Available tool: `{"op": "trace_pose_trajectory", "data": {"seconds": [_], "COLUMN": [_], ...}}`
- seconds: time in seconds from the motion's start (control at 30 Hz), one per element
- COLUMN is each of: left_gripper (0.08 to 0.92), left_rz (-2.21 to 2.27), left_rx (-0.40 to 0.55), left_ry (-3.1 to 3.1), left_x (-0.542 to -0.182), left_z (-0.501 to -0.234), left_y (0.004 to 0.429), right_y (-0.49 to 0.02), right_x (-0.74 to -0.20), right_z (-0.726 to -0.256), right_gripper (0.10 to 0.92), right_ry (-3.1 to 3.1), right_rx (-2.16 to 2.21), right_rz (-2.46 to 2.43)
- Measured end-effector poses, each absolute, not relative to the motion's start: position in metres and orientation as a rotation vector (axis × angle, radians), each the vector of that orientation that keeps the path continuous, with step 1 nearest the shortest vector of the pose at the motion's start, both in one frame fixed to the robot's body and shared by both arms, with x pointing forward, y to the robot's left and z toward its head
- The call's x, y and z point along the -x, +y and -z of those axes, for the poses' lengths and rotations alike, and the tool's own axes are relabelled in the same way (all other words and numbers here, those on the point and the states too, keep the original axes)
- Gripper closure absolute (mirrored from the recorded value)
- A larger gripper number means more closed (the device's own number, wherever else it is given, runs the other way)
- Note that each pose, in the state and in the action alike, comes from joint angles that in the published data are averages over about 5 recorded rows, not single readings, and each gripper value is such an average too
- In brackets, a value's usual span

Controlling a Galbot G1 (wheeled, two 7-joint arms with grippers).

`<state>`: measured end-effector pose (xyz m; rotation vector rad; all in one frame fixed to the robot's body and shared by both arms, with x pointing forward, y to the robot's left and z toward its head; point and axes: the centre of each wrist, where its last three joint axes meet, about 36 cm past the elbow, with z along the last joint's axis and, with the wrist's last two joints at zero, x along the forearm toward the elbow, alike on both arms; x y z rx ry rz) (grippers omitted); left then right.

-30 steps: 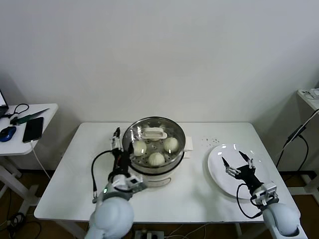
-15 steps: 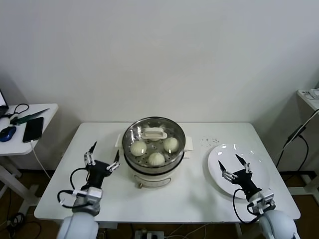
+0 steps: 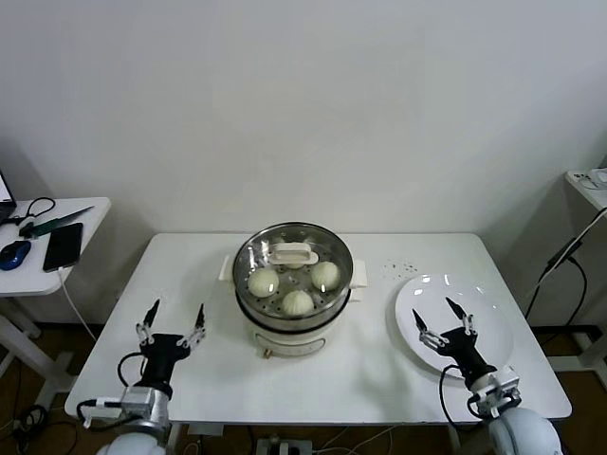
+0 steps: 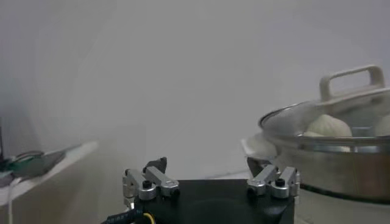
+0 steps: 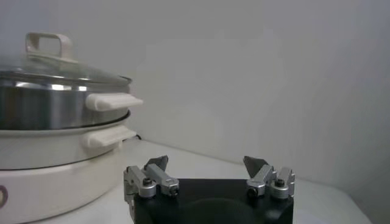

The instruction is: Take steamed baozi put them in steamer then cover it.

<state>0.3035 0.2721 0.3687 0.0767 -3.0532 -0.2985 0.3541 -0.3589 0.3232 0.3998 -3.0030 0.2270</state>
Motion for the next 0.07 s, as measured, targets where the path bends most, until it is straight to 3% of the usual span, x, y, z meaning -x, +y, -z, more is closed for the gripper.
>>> {"op": "trace_pose_trajectory", "data": {"seconds": [0.07], "left_gripper": [0.177], "left_rz": [0.287], "left_rx": [-0.084], "left_ry": [-3.055], "left_x": [-0.3022], "left_z": [-0.3675], "left_y": [0.2736], "right_y": [-0.3585], "right_x": [-0.354], "right_z": [-0.323], "right_gripper": [0.2], "right_ry": [-3.004], "right_rx": [-0.4], "right_rz": [-0.224]}}
